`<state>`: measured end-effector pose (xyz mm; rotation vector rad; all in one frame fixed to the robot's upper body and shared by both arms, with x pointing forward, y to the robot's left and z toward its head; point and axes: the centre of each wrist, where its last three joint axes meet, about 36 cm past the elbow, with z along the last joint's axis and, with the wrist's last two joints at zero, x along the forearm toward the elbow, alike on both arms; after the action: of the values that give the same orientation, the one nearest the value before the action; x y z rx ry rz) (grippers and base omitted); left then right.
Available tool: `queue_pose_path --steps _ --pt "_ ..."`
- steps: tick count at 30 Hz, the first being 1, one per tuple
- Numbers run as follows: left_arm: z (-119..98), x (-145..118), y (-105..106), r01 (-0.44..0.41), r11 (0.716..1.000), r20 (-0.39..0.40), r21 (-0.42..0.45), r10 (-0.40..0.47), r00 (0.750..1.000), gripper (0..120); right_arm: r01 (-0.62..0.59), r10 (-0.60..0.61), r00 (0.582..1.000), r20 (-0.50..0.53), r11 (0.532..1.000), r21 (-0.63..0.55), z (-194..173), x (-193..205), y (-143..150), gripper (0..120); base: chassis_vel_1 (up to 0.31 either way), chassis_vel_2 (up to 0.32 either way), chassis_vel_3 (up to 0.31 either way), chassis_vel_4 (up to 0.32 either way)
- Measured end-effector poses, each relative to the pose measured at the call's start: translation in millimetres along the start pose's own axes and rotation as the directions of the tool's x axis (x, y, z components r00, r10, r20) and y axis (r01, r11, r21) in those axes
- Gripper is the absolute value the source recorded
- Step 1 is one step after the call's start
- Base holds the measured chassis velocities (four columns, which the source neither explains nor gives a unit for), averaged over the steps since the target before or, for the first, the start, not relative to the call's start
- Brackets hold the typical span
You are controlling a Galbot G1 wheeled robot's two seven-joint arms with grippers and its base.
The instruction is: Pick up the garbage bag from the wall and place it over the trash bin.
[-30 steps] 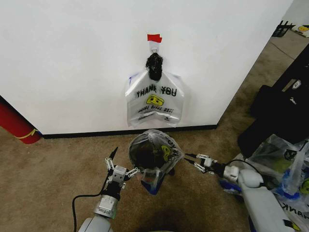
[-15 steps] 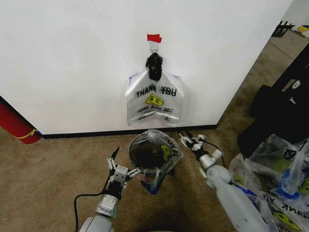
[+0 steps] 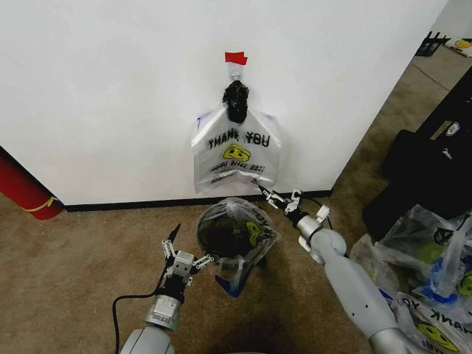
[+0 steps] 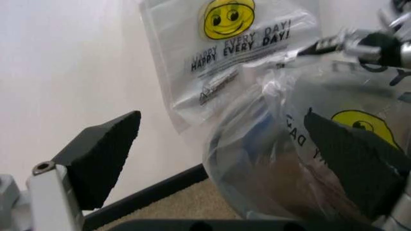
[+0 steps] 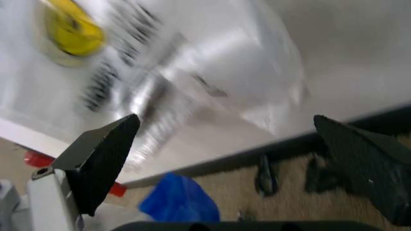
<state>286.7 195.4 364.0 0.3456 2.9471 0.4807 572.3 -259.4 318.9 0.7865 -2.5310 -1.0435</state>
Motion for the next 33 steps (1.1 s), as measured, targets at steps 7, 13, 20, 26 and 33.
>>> queue_pose_path --steps 7,13,20,26,33 --pt "-0.4 0.8 -1.4 -0.001 1.0 -0.005 -0.005 0.001 1.0 100 -0.111 0.104 0.984 -0.148 0.993 -0.042 11.2 -22.6 20.1 100 0.0 0.0 0.0 0.0" --pt "0.6 3.3 -3.2 0.004 1.0 -0.01 -0.006 -0.004 1.0 100 -0.084 0.076 0.985 -0.156 0.995 -0.047 9.6 -17.6 19.8 100 0.0 0.0 0.0 0.0" --pt "1.1 5.3 -4.7 0.006 1.0 -0.012 -0.012 -0.006 1.0 100 -0.066 0.056 0.983 -0.174 0.996 -0.052 12.8 -10.0 19.5 100 0.0 0.0 0.0 0.0" --pt "1.7 7.0 -4.7 0.012 1.0 -0.013 -0.015 -0.012 1.0 100 -0.057 0.051 0.98 -0.19 0.998 -0.022 14.4 -3.8 18.0 100 0.0 0.0 0.0 0.0" --pt "2.4 9.8 -6.1 0.016 1.0 -0.012 -0.019 -0.017 1.0 100 -0.039 0.041 0.982 -0.187 0.999 0.012 16.7 -2.3 17.0 77 0.0 0.0 0.0 0.0"
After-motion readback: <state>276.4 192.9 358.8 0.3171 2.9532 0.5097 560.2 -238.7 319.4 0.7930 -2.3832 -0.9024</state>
